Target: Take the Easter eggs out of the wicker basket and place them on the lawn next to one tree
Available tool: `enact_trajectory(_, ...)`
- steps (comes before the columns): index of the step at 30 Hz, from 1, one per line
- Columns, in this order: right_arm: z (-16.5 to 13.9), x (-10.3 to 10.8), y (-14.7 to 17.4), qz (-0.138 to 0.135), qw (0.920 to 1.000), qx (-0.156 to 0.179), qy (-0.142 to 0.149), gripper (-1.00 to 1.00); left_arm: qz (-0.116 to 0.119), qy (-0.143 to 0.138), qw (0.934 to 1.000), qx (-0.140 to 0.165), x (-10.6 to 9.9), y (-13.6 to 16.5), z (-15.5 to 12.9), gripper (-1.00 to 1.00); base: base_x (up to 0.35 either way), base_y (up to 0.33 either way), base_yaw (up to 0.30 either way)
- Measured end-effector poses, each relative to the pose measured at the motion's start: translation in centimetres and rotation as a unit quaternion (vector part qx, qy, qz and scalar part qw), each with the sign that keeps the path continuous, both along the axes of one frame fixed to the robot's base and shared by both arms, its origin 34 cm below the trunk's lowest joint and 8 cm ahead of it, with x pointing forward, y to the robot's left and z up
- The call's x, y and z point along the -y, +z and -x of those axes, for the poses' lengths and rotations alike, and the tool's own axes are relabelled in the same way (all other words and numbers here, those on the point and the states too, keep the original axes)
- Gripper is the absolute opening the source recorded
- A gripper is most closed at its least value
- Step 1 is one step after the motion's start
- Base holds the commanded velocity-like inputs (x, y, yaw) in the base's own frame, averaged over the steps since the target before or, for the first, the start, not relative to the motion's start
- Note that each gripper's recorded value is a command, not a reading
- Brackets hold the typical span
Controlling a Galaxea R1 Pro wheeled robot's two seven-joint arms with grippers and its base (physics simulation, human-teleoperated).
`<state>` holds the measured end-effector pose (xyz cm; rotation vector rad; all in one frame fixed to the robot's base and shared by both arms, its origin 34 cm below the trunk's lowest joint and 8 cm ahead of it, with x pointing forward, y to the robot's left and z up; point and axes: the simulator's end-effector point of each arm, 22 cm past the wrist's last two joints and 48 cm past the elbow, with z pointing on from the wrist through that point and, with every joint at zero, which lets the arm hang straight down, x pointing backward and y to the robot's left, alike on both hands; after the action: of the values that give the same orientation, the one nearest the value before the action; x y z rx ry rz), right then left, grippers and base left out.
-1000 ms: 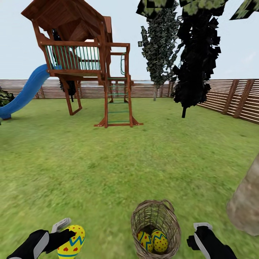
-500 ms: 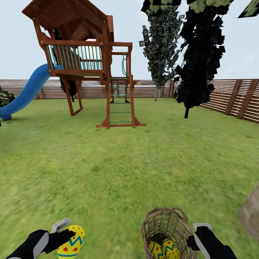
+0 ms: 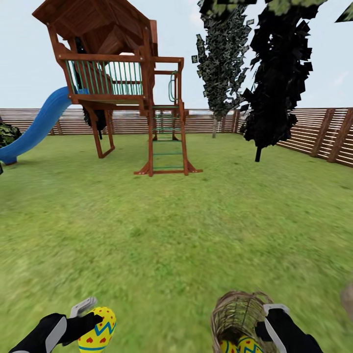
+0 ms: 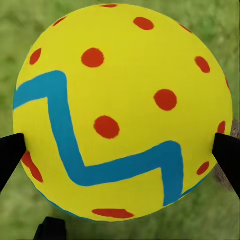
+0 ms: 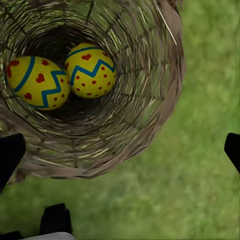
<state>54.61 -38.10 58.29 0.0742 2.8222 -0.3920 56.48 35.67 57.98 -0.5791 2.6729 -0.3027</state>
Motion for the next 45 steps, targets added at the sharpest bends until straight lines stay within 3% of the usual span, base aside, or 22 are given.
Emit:
enact_trajectory(18,-0.3,0.7,0.3,0.004,1.0000,0.004,-0.003,1.00,-0.001,-0.001,1.0000,-0.001,-0.1,0.0,0.0,-1.00,0.066,0.252,0.000)
enact_trajectory(19,-0.2,2.4,0.7,0.013,0.9999,0.004,-0.009,1.00,-0.003,0.002,1.0000,0.000,-0.6,0.1,0.0,-1.00,0.000,0.021,0.000)
enact_trajectory(20,0.1,5.3,1.3,0.030,0.9994,0.004,-0.017,1.00,-0.007,0.004,1.0000,0.001,-1.2,0.2,-0.1,-1.00,0.000,0.009,0.000)
enact_trajectory(21,0.7,10.0,2.5,0.051,0.9981,0.004,-0.033,1.00,-0.011,0.006,0.9999,0.001,-2.0,0.4,0.0,-1.00,0.000,0.004,0.000)
enact_trajectory(22,1.2,13.5,3.5,0.056,0.9975,0.005,-0.043,1.00,-0.011,0.007,0.9999,0.000,-2.1,0.3,0.1,-1.00,0.000,0.002,0.000)
enact_trajectory(23,1.5,14.4,3.8,0.039,0.9982,0.004,-0.046,1.00,-0.012,0.006,0.9999,-0.002,-2.1,0.2,0.2,-1.00,0.000,0.001,0.000)
enact_trajectory(25,2.3,14.8,3.7,0.013,0.9988,-0.012,-0.047,1.00,-0.012,0.004,0.9999,-0.003,-1.9,0.2,0.2,-1.00,0.000,0.000,0.000)
enact_trajectory(27,2.5,14.5,3.6,0.005,0.9988,-0.017,-0.046,1.00,-0.012,0.004,0.9999,-0.002,-1.9,0.2,0.2,-1.00,0.010,0.017,0.000)
enact_trajectory(36,2.4,14.1,3.4,0.002,0.9989,-0.018,-0.043,1.00,-0.012,0.004,0.9999,-0.002,-1.8,0.2,0.2,-1.00,0.197,0.244,0.000)
enact_trajectory(45,2.4,14.1,3.5,0.002,0.9989,-0.018,-0.044,1.00,-0.010,0.006,0.9999,-0.001,-1.8,0.2,0.1,-1.00,0.265,0.020,0.000)
